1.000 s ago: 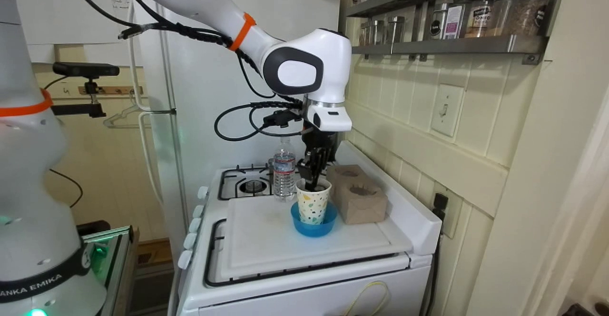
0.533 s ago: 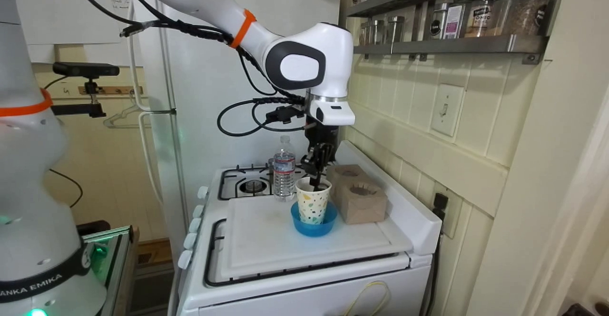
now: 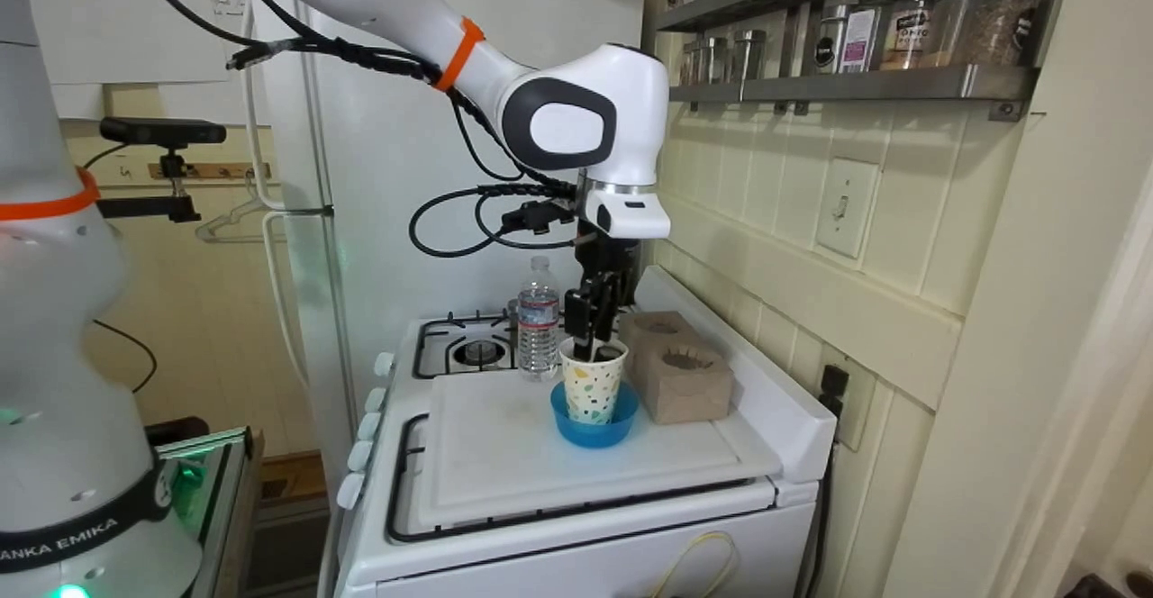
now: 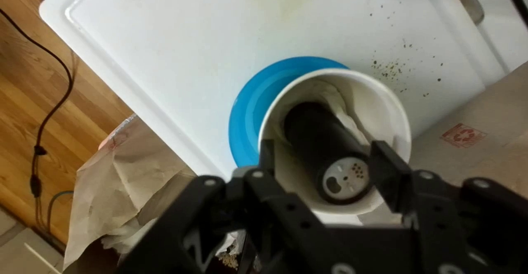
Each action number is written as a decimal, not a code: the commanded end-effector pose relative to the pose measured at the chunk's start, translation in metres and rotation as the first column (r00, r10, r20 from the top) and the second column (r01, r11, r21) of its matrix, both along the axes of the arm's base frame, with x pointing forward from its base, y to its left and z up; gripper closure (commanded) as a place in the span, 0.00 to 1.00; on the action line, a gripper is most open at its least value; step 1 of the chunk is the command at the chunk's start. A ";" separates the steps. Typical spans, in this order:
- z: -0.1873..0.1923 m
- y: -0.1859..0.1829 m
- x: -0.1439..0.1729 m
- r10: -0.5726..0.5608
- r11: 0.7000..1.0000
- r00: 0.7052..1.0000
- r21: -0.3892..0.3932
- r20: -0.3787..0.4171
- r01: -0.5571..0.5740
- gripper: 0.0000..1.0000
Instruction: Take the black item out of the cup
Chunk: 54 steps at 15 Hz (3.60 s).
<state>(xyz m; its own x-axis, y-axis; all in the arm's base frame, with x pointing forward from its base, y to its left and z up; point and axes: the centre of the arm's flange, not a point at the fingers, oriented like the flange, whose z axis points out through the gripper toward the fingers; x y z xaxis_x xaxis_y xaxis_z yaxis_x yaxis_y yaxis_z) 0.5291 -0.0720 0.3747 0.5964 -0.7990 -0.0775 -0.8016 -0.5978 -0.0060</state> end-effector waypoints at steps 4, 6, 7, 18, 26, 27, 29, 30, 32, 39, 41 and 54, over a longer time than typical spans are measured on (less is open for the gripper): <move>-0.011 0.002 0.002 -0.007 1.000 0.999 0.002 -0.042 0.007 0.21; -0.014 0.002 0.002 -0.007 1.000 0.999 0.003 -0.048 0.007 0.45; -0.015 0.001 0.002 -0.008 1.000 0.999 0.003 -0.050 0.008 0.53; -0.001 0.000 -0.002 -0.005 1.000 0.999 0.011 -0.043 0.005 0.33; 0.009 -0.003 0.002 -0.005 1.000 1.000 0.000 -0.024 0.005 0.53; 0.011 -0.003 0.002 -0.005 1.000 1.000 -0.003 -0.020 0.005 0.51; 0.013 -0.002 0.003 -0.001 1.000 1.000 -0.002 -0.018 0.001 0.49; 0.014 -0.002 0.003 0.000 1.000 1.000 -0.002 -0.014 0.000 0.46; 0.014 -0.002 0.008 0.000 1.000 1.000 0.000 -0.006 0.000 0.47; 0.012 0.000 0.027 0.014 1.000 1.000 0.005 0.009 -0.014 0.51; 0.010 0.001 0.030 0.020 1.000 1.000 0.007 0.007 -0.020 0.52; -0.007 0.013 0.029 0.033 0.999 0.999 0.023 -0.017 -0.033 0.53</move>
<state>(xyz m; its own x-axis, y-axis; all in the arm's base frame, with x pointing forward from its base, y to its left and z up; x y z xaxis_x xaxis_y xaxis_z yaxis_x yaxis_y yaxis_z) 0.5582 -0.0610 0.3759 0.6209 -0.7800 -0.0776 -0.7829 -0.6221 -0.0105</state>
